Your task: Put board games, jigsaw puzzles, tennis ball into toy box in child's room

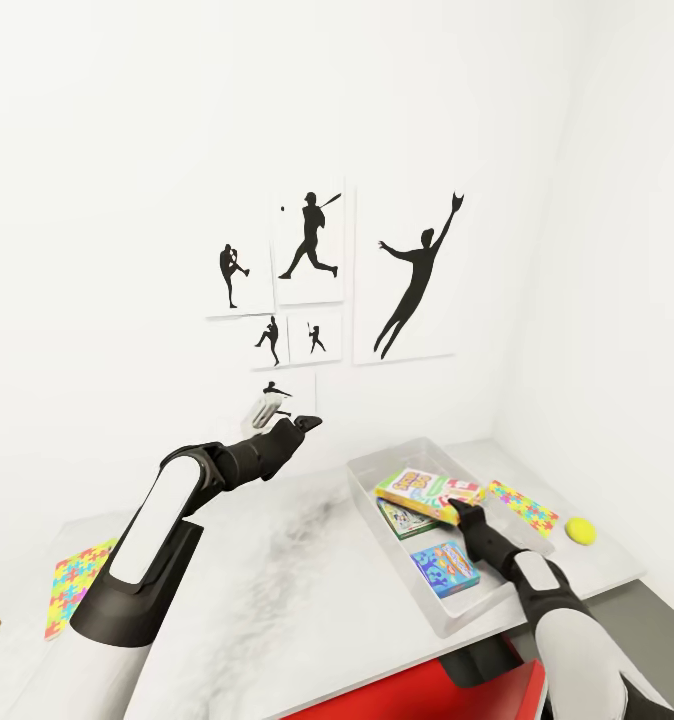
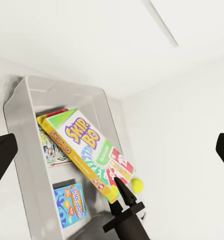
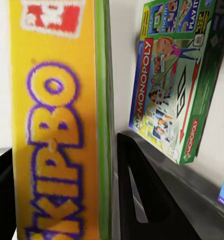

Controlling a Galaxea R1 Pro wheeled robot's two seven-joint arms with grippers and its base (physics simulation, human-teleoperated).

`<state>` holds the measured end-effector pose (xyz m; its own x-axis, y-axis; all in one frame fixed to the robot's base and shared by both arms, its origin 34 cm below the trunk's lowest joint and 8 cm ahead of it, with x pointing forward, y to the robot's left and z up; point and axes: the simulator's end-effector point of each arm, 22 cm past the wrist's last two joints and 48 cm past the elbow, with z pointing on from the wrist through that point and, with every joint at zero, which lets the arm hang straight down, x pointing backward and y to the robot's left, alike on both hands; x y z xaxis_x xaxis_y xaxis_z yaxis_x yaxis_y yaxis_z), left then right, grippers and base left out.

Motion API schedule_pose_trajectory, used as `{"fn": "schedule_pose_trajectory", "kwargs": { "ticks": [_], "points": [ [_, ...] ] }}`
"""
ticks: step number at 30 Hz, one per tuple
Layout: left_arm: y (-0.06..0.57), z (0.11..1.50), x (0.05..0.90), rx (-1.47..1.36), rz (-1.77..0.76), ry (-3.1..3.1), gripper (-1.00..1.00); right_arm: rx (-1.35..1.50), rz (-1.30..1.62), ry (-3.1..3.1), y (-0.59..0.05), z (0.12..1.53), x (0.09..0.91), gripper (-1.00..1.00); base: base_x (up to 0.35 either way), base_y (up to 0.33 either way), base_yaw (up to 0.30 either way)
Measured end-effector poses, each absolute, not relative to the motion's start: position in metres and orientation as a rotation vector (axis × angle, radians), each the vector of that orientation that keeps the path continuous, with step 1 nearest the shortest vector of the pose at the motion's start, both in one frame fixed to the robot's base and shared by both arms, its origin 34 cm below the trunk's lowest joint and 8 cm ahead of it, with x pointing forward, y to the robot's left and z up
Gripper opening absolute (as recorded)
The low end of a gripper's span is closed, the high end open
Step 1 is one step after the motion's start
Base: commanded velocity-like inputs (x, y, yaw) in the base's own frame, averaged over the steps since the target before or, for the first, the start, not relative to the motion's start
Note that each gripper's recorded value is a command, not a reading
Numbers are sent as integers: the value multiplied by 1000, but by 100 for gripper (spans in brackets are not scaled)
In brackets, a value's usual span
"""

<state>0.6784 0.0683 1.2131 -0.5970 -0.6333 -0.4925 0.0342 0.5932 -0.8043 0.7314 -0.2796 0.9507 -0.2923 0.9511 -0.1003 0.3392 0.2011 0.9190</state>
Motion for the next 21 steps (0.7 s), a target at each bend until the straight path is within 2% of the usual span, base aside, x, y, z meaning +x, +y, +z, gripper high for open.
{"fn": "schedule_pose_trajectory", "kwargs": {
  "ticks": [13,14,21],
  "points": [
    [68,1213,678,-475,-1033,2002,100,1219,1082,1764,-279,949,731,-100,0,0,0],
    [68,1213,678,-475,-1033,2002,100,1220,1080,1764,-281,948,731,100,0,0,0],
    [68,1213,678,-475,-1033,2002,100,1219,1074,1759,-287,951,733,100,0,0,0]
  ]
}}
